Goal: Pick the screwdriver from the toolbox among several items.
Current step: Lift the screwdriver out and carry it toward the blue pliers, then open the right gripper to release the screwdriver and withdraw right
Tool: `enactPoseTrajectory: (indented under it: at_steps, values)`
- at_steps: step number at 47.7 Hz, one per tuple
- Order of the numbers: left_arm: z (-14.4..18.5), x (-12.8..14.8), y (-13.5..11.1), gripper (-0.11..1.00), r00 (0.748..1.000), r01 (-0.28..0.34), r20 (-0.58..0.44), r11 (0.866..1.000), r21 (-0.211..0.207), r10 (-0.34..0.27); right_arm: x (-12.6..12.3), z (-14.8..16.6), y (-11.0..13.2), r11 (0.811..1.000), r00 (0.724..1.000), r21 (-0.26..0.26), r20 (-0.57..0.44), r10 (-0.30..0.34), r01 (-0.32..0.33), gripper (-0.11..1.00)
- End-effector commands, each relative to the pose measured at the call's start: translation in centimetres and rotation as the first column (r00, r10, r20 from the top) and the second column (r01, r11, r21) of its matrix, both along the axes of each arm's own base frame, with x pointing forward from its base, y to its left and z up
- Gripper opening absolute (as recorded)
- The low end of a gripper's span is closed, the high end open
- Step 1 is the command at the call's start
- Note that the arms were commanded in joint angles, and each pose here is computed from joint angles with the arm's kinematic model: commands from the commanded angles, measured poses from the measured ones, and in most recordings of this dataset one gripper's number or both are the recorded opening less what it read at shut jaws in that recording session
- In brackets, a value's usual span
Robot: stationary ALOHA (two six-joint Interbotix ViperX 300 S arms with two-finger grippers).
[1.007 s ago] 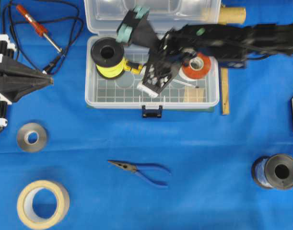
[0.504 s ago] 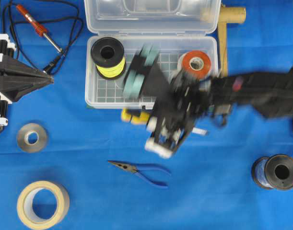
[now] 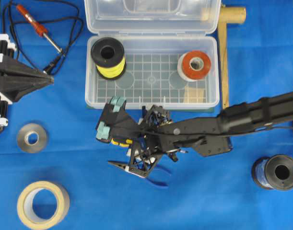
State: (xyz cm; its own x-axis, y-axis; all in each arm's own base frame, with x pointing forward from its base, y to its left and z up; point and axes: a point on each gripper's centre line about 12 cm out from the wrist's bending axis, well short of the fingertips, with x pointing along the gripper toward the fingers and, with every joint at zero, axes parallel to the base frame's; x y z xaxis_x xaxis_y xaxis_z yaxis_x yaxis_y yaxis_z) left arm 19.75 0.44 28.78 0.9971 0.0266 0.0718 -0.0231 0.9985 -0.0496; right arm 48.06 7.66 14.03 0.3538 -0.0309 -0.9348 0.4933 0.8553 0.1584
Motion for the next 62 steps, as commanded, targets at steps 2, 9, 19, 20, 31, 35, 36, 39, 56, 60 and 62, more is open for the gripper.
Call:
enactPoseTrajectory:
  at_steps: [2,9,19,20,31,35,36,39,56,60,62]
  values:
    - [0.4,0.1,0.1,0.00,1.000,-0.004,0.011,1.000,-0.001,0.004,1.1,0.6,0.6,0.999,0.998,0.043,0.069,-0.003,0.000,0.26]
    - [0.3,0.0,0.1,0.00,1.000,-0.007,0.012,1.000,-0.001,0.007,1.5,-1.0,1.2,0.996,0.996,0.084,0.083,-0.012,0.005,0.26]
    - [0.1,-0.2,0.3,0.00,1.000,-0.014,0.009,1.000,-0.001,0.014,1.2,-1.3,1.5,0.995,0.997,0.100,0.072,-0.018,0.011,0.26]
    - [0.1,-0.2,0.3,0.00,1.000,-0.014,0.009,1.000,-0.001,0.014,1.2,-1.3,1.5,0.995,0.997,0.099,0.070,-0.018,0.011,0.26]
    - [0.1,-0.3,0.3,0.00,1.000,-0.014,0.012,1.000,-0.003,0.014,-0.2,2.6,0.8,0.999,0.998,0.027,0.061,0.019,-0.021,0.76]
    - [0.0,-0.4,0.3,0.00,1.000,-0.014,0.009,1.000,-0.004,0.014,-1.2,5.4,0.4,1.000,0.995,0.003,0.101,0.027,-0.027,0.76]
    - [0.1,-0.5,0.3,0.00,1.000,-0.014,0.011,1.000,-0.004,0.014,-1.5,6.1,0.3,1.000,0.993,-0.004,0.115,0.031,-0.031,0.74]
    - [0.0,-0.6,0.3,0.00,1.000,-0.014,0.008,1.000,-0.005,0.014,-2.8,8.7,-0.1,0.999,0.986,-0.024,0.163,0.044,-0.041,0.68]
    - [-0.4,-0.7,0.3,0.00,1.000,-0.012,-0.002,1.000,-0.028,0.012,-13.6,14.4,-3.3,0.987,0.949,-0.145,0.297,0.109,-0.068,0.68]
    - [-0.4,-0.7,0.3,0.00,1.000,-0.012,-0.002,1.000,-0.028,0.012,-16.8,14.6,-4.0,0.984,0.927,-0.162,0.351,0.131,-0.077,0.68]
    - [-0.4,-0.7,0.3,0.00,1.000,-0.012,-0.001,1.000,-0.028,0.012,-18.2,14.8,-4.3,0.982,0.913,-0.172,0.383,0.144,-0.083,0.68]
